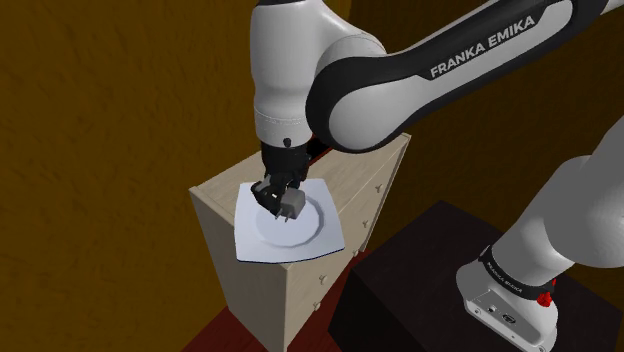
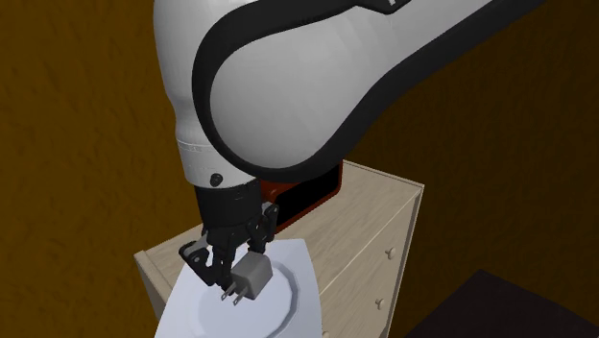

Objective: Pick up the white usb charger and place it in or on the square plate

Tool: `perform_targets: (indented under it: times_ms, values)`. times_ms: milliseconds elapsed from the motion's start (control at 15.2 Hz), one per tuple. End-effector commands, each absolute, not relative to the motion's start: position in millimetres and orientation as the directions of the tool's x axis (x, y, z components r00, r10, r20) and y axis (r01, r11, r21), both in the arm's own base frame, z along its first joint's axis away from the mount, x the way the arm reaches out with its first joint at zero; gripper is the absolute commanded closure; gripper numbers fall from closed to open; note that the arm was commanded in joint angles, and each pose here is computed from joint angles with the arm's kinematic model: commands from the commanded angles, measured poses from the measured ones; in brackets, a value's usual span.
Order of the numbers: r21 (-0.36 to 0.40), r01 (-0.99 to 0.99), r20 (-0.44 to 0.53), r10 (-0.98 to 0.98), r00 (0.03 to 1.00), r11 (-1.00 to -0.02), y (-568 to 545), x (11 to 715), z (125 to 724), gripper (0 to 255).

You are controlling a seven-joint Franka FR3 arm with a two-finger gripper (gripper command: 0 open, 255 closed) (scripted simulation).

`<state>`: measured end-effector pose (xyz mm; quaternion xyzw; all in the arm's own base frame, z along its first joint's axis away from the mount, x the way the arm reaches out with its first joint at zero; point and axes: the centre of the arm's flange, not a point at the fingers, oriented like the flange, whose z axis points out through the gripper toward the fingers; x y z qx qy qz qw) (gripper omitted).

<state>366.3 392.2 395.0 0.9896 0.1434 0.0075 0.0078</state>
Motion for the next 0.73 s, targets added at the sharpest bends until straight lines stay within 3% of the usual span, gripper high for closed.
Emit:
perform_targets:
  times_ms: [0, 66, 132, 462, 660]
  values:
    - [0.018, 0.284, 0.013, 0.284, 0.959, -0.959, 392, 366, 395, 255]
    - [0.018, 0.284, 0.013, 0.284, 0.959, -0.959, 392, 366, 395, 255]
    - [0.018, 0.284, 0.013, 0.284, 0.959, -0.959, 392, 366, 395, 0]
    - [0.018, 0.284, 0.013, 0.284, 0.959, -0.959, 392, 366, 395, 0]
    - [0.018, 0.284, 0.013, 0.284, 0.959, -0.959, 393, 366, 435, 0]
